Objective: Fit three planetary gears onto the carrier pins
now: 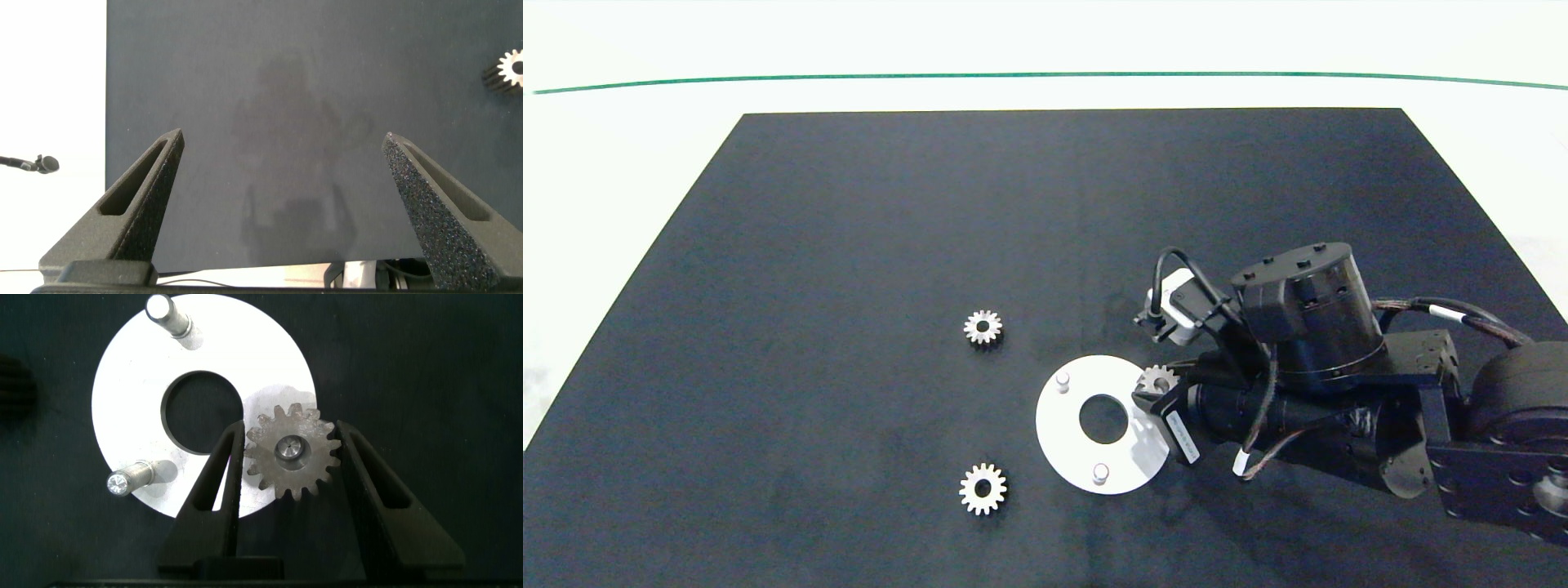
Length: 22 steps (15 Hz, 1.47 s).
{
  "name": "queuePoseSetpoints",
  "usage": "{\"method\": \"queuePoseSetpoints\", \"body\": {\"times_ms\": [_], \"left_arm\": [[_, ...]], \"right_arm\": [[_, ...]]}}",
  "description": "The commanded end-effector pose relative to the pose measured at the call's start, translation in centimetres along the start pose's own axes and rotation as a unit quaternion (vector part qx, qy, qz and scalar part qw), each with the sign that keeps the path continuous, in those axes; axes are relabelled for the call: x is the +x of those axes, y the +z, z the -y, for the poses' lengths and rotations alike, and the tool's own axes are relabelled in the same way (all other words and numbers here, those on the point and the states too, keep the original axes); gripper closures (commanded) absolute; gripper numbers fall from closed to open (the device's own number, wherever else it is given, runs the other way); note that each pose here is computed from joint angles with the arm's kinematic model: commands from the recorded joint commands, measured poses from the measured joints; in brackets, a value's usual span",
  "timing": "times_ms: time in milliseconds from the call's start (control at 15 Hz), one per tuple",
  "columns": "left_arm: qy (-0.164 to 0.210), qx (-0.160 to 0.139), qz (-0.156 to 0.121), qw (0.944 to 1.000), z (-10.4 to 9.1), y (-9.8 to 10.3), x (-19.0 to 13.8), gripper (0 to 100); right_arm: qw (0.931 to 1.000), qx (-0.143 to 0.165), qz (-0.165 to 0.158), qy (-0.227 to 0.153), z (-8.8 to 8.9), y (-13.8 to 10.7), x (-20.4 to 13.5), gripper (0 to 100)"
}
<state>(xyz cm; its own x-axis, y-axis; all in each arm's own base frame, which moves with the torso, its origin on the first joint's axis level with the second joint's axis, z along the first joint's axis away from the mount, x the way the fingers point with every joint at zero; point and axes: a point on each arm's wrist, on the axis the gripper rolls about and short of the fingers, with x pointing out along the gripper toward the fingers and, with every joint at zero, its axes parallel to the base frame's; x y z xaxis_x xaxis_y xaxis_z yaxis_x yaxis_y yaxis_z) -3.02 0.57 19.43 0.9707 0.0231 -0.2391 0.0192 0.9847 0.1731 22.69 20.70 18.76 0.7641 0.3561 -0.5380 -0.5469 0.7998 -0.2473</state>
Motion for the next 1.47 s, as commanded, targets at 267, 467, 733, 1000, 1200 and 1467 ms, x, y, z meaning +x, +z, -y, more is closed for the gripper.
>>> {"method": "queuePoseSetpoints", "body": {"times_ms": [267, 467, 733, 1000, 1200, 1467], "left_arm": [[0.0, 0.001, -0.002, 1.0, 0.0, 0.0, 0.0, 0], [0.001, 0.001, -0.003, 1.0, 0.0, 0.0, 0.0, 0], [-0.001, 0.0, -0.003, 1.0, 0.0, 0.0, 0.1, 0], [-0.028, 0.01, -0.037, 0.9989, 0.3, -1.1, 1.3, 0], [-0.07, 0.026, -0.067, 0.9949, 0.6, -0.4, 3.1, 0], [-0.137, 0.12, -0.05, 0.9819, 1.3, 1.6, 6.0, 0]], "right_arm": [[0.9999, -0.002, -0.009, -0.005, 0.0, -0.3, 0.6, 0], [0.9999, -0.001, -0.012, -0.006, -0.1, -0.4, 1.1, 0], [0.9977, 0.016, 0.026, -0.061, 1.4, 0.2, -2.8, 0], [0.9913, 0.032, 0.039, -0.122, 4.9, -6.5, -16.4, 0], [0.9815, 0.065, 0.07, -0.166, 6.2, -11.7, -23.7, 0], [0.9694, 0.054, 0.074, -0.228, 5.5, -17.3, -28.7, 0]]}}
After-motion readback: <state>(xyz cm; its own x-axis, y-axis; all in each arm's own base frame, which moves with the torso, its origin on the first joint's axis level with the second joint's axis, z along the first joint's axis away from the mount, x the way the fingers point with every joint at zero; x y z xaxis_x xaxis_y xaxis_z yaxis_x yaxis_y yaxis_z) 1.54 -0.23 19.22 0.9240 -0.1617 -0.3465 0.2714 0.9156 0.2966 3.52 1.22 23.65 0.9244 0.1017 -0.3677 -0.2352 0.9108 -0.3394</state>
